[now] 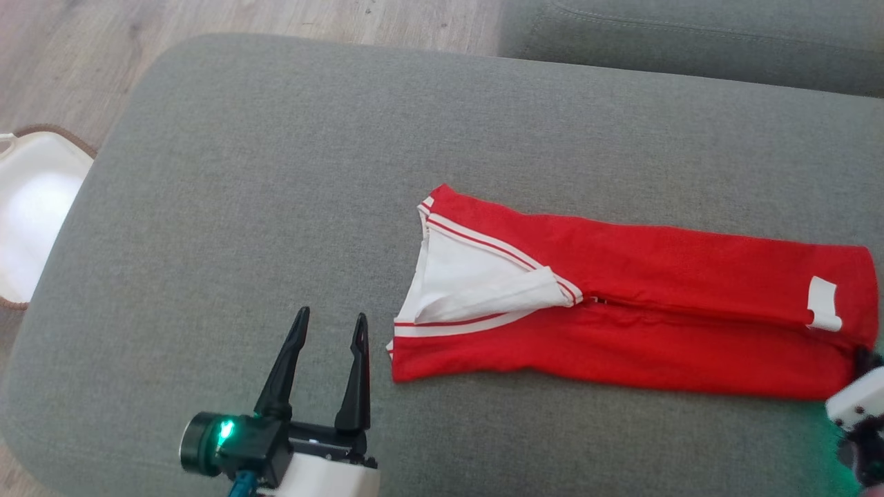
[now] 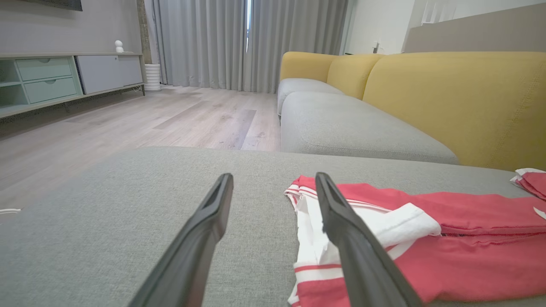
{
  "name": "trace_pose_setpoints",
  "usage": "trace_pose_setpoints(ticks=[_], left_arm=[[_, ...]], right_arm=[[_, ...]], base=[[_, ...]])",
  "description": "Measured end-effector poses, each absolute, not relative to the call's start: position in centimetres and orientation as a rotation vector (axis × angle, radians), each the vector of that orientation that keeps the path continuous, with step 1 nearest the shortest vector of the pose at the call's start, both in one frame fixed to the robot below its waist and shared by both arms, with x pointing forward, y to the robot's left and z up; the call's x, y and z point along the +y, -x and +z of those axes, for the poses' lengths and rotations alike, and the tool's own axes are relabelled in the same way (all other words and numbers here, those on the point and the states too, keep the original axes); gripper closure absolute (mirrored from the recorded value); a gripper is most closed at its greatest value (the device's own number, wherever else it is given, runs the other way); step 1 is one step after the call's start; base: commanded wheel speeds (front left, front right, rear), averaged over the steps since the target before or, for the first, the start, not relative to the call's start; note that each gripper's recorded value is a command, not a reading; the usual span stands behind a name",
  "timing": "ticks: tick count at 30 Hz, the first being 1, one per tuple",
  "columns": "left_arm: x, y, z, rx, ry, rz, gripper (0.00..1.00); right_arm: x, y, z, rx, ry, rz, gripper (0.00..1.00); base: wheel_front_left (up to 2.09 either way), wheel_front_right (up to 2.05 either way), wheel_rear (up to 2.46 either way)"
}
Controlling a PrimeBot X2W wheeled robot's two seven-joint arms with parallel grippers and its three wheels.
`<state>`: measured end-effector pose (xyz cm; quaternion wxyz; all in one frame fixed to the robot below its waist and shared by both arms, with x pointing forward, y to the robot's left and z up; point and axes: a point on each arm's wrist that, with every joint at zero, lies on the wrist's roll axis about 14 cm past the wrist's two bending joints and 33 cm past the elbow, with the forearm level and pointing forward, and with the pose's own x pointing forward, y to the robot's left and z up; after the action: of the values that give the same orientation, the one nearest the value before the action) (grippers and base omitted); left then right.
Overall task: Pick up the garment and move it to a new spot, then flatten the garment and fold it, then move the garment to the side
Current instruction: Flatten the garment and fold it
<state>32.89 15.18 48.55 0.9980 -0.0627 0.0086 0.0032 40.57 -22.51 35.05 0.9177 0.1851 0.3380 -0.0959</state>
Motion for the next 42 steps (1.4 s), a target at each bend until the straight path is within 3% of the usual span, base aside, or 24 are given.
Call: trace_pose_setpoints(ticks=[1, 10, 23, 42], left_arm=[[15.1, -33.0, 48.6, 0.014, 0.126, 0.005, 0.00], [15.4, -33.5, 48.7, 0.006, 0.117, -0.004, 0.00], [14.3, -33.6, 48.6, 0.003, 0.108, -0.055, 0.00], [13.3, -34.3, 48.1, 0.016, 0.104, -0.103, 0.00]], right_arm=[[-22.2, -40.6, 35.1, 0.695, -0.388, -0.187, 1.00], [-20.9, -40.6, 35.9, 0.658, -0.419, -0.134, 1.00], [-18.2, -42.4, 41.7, 0.438, -0.459, -0.014, 1.00], [-24.9, -41.2, 43.5, 0.375, -0.427, -0.172, 1.00]], base=[[0.00, 0.00, 0.00], [0.00, 0.00, 0.00], [0.00, 0.00, 0.00], [0.00, 0.00, 0.00]])
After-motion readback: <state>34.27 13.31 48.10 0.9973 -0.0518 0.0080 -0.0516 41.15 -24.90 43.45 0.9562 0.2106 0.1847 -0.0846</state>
